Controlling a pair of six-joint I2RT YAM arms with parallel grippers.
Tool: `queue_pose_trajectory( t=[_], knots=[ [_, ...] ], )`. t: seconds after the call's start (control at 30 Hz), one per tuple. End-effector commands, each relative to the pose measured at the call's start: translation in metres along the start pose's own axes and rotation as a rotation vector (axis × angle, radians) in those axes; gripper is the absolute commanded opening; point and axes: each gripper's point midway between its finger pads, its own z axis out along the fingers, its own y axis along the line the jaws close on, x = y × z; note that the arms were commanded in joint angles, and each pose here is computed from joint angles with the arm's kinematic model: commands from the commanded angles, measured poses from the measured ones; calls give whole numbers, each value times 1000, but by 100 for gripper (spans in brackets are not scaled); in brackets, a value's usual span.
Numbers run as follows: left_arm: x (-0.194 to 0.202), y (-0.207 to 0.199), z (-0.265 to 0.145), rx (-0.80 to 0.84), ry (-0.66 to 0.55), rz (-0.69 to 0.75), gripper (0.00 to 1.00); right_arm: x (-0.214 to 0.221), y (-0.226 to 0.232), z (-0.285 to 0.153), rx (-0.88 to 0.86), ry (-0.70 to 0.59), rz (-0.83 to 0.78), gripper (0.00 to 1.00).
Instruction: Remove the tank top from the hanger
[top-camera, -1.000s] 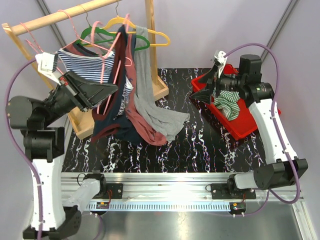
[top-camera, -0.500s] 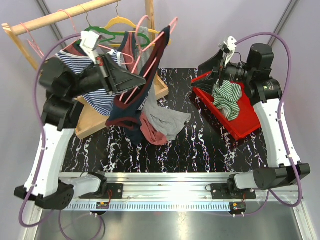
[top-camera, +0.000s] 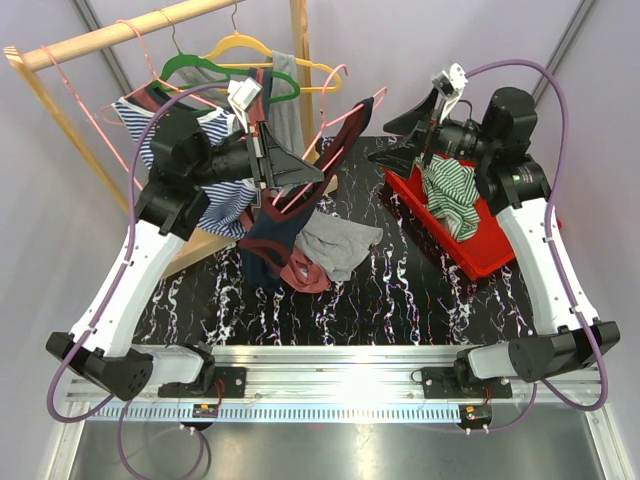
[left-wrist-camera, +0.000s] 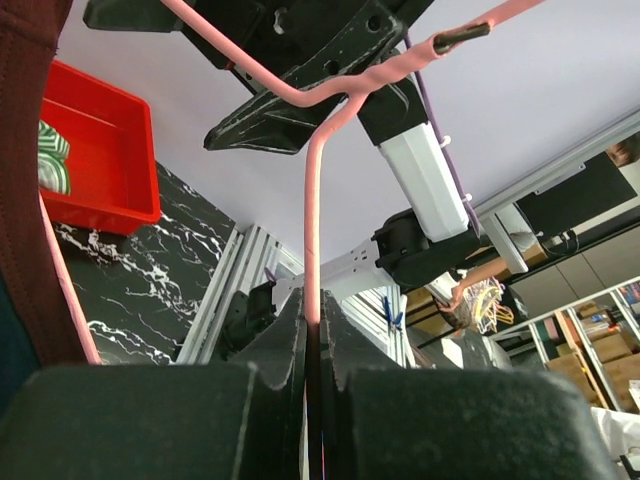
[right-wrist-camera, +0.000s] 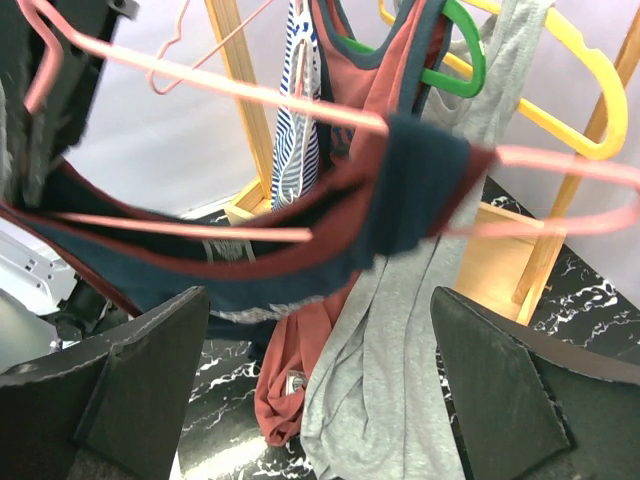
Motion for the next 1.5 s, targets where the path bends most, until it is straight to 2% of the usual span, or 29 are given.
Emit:
queue_pose_trajectory(
  t=[0.0,0.23,0.53,0.77,0.87,0.9,1.0,1.03,1.1,1.13,1.27,1.47],
  knots=[
    [-3,-13,4,83,-6,85,0,-11,-2,11,40,-47,-26,99],
    [4,-4,9,93,21,63,0,3,-22,28,79,-19,-10,98],
    [10,1,9,102,37,51,0,20,-40,29,137,35,-37,96],
    [14,3,9,105,51,46,0,13,-39,36,105,10,-34,84],
    [15,3,9,108,55,51,0,16,-44,39,107,17,-26,73],
    [15,2,8,109,54,52,0,16,-44,39,107,19,-23,64],
    [16,2,8,110,57,54,0,16,-46,42,107,15,11,47],
    [17,3,7,109,56,53,0,17,-46,43,108,16,14,37],
    [18,3,7,108,58,53,0,19,-48,43,116,21,25,28],
    [19,3,6,108,60,54,0,18,-48,42,117,21,25,19],
    [19,6,3,65,58,95,0,15,-50,34,171,23,9,0],
    [23,18,-12,0,59,74,0,9,-61,8,289,6,-10,0]
  ],
)
